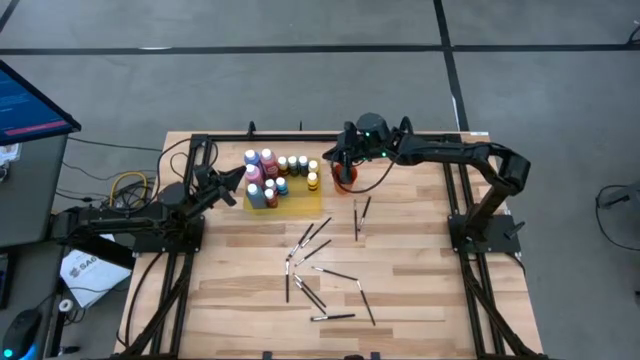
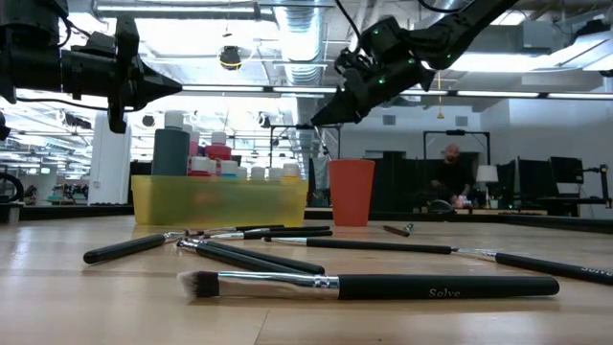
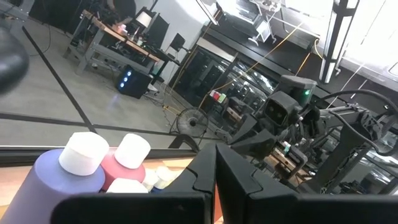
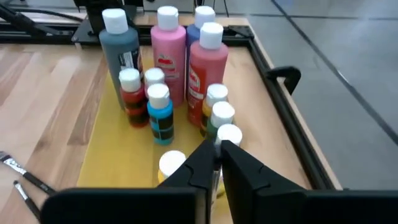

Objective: Pick & Place Paint Supplies
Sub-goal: Put the silver paint brush into the orange cup

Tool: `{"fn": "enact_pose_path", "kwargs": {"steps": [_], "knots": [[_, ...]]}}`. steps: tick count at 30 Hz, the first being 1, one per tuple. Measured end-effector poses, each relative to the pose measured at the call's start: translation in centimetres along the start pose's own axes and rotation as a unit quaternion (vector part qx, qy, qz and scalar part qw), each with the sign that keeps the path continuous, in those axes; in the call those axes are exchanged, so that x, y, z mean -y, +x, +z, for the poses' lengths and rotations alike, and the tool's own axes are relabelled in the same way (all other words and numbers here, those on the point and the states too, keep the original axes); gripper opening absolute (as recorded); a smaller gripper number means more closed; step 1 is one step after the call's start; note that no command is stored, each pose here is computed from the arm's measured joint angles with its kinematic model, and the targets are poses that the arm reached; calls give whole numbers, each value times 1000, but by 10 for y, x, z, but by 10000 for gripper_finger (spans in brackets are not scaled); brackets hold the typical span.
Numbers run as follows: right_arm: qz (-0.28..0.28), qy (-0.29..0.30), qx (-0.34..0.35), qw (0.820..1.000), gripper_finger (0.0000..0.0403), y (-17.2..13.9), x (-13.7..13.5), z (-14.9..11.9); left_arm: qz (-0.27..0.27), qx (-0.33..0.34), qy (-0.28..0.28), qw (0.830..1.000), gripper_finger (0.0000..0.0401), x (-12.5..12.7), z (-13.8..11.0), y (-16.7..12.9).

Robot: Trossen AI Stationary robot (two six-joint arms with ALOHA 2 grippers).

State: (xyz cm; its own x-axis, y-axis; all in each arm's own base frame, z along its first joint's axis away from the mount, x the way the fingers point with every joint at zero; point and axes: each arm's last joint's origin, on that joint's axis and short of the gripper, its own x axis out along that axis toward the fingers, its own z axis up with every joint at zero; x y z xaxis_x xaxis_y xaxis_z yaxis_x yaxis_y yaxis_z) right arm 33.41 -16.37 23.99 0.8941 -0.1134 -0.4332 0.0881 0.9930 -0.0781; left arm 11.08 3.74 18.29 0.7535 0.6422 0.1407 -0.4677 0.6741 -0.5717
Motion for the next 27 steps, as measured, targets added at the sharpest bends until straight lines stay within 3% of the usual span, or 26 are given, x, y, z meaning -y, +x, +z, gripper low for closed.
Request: {"fn": "enact_pose_path", "kwargs": {"steps": [7,11,15,21,27], "knots": [[5,10,-31,999,66,-8,-2,-2,0,1,0,1000,1,0,0,0],[11,-26,-38,999,95,-33,-9,11,-1,1,-1,1000,1,0,0,0],[49,-92,-73,992,118,-62,-34,21,-1,2,-1,1000,1,0,0,0],[143,-195,-177,954,127,-76,-80,8,-1,1,-1,1000,1,0,0,0],[206,-224,-253,918,125,-49,-111,-14,-1,1,-1,1000,1,0,0,0]]}}
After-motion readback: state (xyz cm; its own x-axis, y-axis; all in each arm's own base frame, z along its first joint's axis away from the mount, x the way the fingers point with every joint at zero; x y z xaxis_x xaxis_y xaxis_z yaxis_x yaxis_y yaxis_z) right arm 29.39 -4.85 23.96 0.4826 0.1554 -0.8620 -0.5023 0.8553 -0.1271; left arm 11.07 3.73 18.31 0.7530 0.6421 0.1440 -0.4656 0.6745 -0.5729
